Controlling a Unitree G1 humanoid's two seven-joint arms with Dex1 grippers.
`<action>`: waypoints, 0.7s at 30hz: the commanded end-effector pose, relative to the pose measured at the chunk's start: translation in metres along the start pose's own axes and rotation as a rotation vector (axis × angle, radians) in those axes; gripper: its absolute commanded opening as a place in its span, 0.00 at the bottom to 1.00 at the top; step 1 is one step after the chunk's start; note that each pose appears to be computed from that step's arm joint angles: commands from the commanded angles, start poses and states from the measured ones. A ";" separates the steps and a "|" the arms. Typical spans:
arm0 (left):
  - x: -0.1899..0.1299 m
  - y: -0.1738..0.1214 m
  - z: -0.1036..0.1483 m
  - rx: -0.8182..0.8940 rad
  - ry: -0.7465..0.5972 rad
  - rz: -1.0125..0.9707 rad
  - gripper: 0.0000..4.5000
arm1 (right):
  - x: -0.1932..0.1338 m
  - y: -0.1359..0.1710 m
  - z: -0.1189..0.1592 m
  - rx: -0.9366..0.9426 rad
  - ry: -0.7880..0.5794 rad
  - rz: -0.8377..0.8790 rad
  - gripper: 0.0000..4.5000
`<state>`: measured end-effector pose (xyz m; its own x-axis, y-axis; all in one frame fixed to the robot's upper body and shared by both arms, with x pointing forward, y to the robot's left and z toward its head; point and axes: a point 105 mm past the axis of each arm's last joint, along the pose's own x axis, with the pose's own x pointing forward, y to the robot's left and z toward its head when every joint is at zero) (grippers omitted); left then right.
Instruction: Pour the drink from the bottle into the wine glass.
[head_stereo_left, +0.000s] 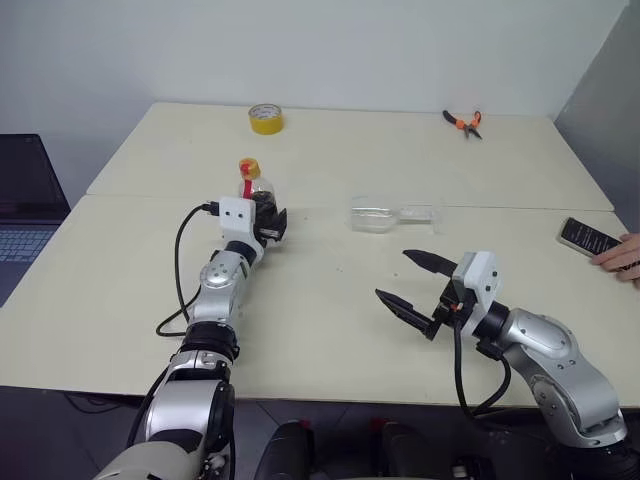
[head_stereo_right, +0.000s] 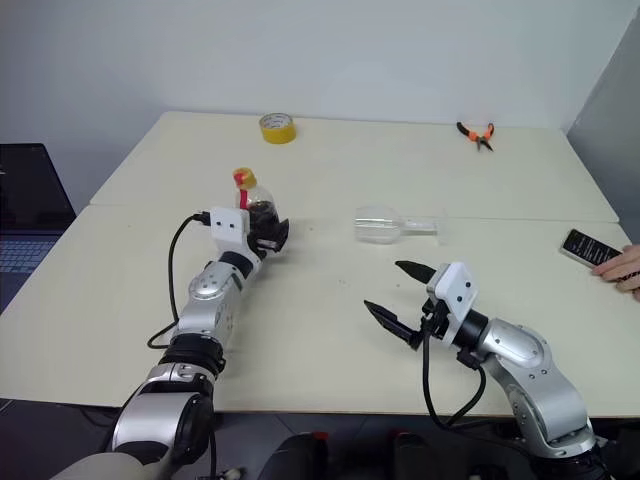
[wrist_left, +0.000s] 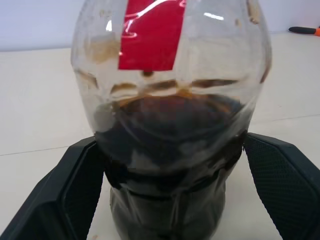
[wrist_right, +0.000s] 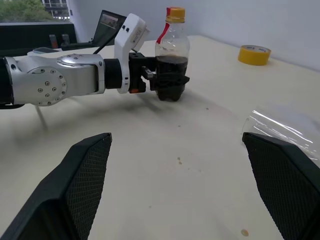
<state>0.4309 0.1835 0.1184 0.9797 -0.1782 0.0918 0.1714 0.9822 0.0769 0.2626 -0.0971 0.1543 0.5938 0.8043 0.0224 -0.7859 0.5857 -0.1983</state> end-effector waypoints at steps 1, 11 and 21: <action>0.007 -0.001 0.016 0.002 -0.059 -0.002 0.99 | 0.003 0.004 0.013 -0.043 -0.038 0.014 1.00; 0.014 -0.003 0.024 0.000 -0.093 -0.022 0.65 | 0.005 0.005 0.013 -0.047 -0.040 0.008 1.00; 0.002 -0.019 0.033 0.056 -0.142 -0.151 0.45 | 0.001 0.003 0.018 -0.062 -0.048 -0.009 1.00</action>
<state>0.4315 0.1719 0.1225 0.9551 -0.2687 0.1245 0.2588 0.9617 0.0903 0.2623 -0.0935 0.1559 0.5980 0.8010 0.0260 -0.7795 0.5889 -0.2135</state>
